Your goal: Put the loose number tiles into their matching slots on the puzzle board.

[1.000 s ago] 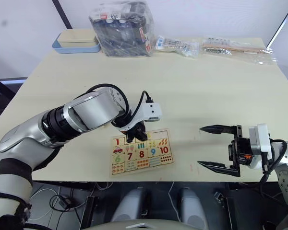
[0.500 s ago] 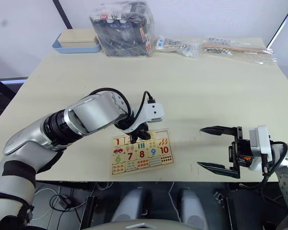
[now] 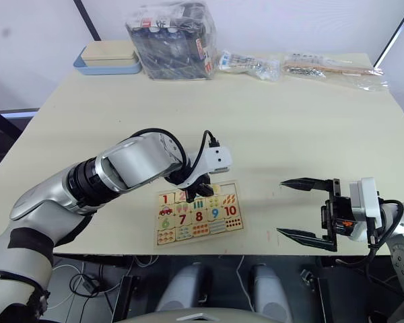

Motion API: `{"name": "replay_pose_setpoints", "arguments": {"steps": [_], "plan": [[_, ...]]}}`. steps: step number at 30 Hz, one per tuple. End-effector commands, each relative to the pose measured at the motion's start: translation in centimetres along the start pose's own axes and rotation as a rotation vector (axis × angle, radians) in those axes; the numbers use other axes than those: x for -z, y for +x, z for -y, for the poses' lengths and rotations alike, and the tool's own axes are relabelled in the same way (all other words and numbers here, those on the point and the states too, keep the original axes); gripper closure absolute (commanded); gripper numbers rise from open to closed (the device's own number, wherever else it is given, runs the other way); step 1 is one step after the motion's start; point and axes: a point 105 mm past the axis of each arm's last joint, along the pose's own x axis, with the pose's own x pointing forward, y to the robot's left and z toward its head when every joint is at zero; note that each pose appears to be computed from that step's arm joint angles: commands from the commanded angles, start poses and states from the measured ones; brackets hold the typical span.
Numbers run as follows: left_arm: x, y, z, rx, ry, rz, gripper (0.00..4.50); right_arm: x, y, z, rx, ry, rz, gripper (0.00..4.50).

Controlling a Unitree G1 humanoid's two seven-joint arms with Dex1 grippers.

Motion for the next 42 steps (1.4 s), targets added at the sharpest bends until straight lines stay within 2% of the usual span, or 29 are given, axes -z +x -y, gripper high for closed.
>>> {"name": "replay_pose_setpoints", "arguments": {"steps": [1, 42], "plan": [[-0.58, -0.3, -0.22, -0.011, 0.009, 0.036, 3.55, -0.82, -0.22, -0.02, 0.01, -0.051, 0.007, 0.0], [0.04, 0.2, -0.31, -0.026, 0.034, 0.0, 3.55, -0.93, 0.16, -0.16, 0.011, -0.057, 0.012, 0.0]]}}
